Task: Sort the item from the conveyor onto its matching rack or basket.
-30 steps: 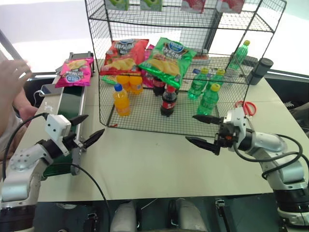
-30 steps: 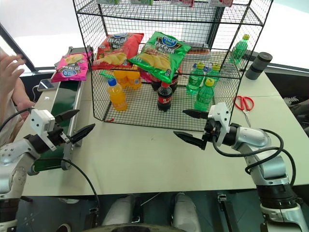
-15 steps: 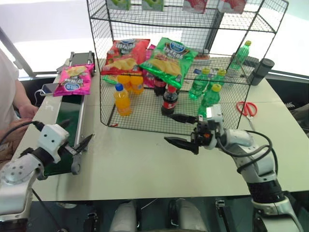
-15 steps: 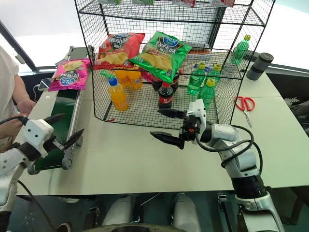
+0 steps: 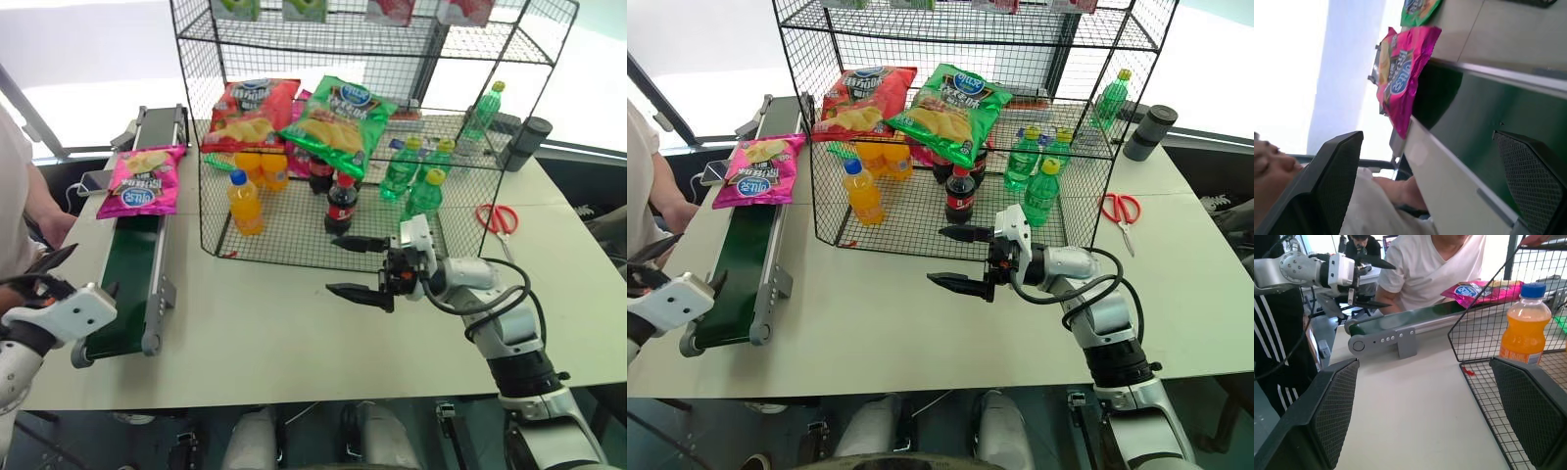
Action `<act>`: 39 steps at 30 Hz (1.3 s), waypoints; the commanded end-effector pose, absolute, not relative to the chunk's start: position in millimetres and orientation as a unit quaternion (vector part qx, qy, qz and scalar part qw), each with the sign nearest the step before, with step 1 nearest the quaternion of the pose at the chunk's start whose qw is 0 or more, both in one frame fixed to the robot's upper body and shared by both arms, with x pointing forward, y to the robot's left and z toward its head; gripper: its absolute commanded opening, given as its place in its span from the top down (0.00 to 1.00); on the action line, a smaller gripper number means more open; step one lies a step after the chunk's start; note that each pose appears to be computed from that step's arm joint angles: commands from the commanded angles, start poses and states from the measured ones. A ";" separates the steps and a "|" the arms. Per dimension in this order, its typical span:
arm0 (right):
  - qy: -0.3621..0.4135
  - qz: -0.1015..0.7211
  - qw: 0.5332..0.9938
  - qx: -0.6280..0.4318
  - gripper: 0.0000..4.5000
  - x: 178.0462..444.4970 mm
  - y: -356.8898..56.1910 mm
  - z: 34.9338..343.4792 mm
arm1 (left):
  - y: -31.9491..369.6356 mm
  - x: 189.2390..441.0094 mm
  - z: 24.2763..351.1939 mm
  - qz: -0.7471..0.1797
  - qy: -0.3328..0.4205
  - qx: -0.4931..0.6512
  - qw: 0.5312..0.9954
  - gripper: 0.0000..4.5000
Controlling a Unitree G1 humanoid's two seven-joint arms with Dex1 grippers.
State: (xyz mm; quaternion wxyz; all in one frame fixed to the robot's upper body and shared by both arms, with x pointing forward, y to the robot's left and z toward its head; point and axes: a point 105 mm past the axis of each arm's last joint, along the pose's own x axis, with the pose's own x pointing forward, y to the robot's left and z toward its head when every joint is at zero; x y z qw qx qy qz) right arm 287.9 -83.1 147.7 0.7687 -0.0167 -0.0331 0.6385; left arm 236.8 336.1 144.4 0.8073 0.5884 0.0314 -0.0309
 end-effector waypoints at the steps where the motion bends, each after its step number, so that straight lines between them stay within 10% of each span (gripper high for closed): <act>1: -0.062 0.654 0.754 -0.034 0.01 285.4 -76.4 160.0 | 339.2 235.9 153.3 0.005 0.022 0.634 0.773 0.00; 39: -0.080 0.652 0.754 -0.020 0.01 278.8 -80.7 169.6 | 309.0 256.5 127.0 -0.002 0.047 0.669 0.742 0.00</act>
